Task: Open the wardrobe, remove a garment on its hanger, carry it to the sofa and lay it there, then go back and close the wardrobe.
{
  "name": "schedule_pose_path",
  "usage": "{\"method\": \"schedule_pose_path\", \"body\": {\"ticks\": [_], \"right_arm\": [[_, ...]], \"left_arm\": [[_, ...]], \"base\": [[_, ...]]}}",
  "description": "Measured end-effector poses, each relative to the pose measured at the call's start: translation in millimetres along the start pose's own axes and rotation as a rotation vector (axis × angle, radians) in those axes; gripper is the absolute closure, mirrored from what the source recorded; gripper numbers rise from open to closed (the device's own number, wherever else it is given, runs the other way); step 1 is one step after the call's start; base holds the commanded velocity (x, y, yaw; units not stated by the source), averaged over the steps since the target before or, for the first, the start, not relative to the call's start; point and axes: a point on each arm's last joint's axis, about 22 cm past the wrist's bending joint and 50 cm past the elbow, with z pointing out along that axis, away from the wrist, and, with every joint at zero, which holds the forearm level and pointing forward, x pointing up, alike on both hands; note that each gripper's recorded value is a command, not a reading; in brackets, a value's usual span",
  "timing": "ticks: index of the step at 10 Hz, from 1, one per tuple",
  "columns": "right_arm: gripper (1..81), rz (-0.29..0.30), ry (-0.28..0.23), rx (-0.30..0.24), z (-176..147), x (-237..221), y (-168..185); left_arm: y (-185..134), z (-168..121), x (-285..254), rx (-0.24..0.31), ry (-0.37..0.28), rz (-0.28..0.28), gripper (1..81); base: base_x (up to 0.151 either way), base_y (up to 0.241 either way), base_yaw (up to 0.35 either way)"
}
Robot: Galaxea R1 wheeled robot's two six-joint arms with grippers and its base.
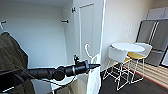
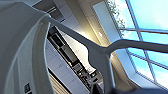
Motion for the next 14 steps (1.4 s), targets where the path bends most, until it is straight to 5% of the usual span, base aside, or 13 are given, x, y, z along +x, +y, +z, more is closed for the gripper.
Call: {"method": "schedule_pose_path", "body": {"ticks": [12,14], "right_arm": [[1.0,-0.001,0.003,0.000,0.3,2.3,-0.3],[1.0,0.001,0.001,0.000,0.1,0.6,-0.3]], "left_arm": [[6.1,-3.9,-5.2,-0.008,-0.008,0.003,81.1],[0.6,3.7,-21.4,0.021,-0.071,0.001,81.1]], "base": [[0.000,0.000,-0.230],[0.000,0.000,-0.230]]}}
